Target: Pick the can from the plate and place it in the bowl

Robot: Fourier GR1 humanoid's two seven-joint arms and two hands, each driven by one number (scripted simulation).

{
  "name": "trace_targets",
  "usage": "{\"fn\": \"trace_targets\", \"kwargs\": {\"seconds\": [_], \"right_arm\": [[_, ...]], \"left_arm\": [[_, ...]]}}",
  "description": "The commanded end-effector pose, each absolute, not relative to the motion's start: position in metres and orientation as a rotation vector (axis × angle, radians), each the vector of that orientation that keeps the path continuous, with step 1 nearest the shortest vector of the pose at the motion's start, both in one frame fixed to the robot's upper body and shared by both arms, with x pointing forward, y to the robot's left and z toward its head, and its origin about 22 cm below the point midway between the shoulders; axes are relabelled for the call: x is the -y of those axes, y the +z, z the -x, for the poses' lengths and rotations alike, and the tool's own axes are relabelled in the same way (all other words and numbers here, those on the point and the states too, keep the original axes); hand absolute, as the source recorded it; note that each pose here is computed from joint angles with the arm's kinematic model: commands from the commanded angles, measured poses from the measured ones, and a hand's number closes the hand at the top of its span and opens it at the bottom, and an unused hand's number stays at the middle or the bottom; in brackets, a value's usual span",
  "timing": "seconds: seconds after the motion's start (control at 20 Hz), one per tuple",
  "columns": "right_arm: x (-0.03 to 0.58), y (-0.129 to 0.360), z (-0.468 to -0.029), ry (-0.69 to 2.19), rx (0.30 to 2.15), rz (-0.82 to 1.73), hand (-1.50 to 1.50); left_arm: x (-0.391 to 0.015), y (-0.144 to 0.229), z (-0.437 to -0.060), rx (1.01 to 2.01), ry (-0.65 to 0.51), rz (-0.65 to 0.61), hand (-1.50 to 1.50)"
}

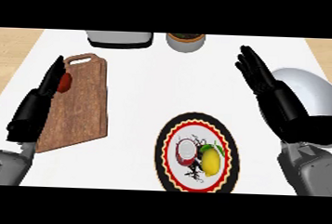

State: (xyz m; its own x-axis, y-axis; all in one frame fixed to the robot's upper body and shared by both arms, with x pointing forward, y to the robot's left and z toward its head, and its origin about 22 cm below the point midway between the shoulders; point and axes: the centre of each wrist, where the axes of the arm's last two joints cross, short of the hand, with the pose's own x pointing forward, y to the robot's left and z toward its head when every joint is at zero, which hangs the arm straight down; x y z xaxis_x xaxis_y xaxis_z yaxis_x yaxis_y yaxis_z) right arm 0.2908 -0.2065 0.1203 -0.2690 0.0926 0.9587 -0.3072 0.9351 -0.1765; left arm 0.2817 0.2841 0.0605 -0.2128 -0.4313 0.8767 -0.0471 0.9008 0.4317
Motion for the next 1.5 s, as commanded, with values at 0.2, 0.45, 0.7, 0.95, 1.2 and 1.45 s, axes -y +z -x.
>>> {"fn": "trace_targets", "kwargs": {"seconds": [0.2, 0.45, 0.7, 0.95, 1.2, 1.45], "right_arm": [[0.139, 0.038, -0.253, 0.278, 1.494, 0.103, 1.5], [0.168, 0.03, -0.249, 0.017, 1.617, 0.564, -1.5], [0.1, 0.018, -0.199, -0.166, 1.836, 0.639, -1.5], [0.083, -0.002, -0.164, -0.155, 1.842, 0.814, -1.5], [0.103, 0.006, -0.157, -0.103, 1.648, 0.911, -1.5], [0.095, 0.042, -0.155, -0.077, 1.496, 0.843, -1.5]], "left_arm": [[-0.256, 0.046, -0.276, 1.685, -0.179, -0.195, 0.0], [-0.251, 0.026, -0.264, 1.581, -0.089, -0.162, 0.0], [-0.233, 0.018, -0.262, 1.57, -0.092, -0.104, 0.0], [-0.236, 0.031, -0.269, 1.58, -0.095, -0.093, 0.0], [-0.227, 0.024, -0.264, 1.585, -0.085, -0.085, 0.0], [-0.239, 0.026, -0.263, 1.581, -0.105, -0.094, 0.0]]}}
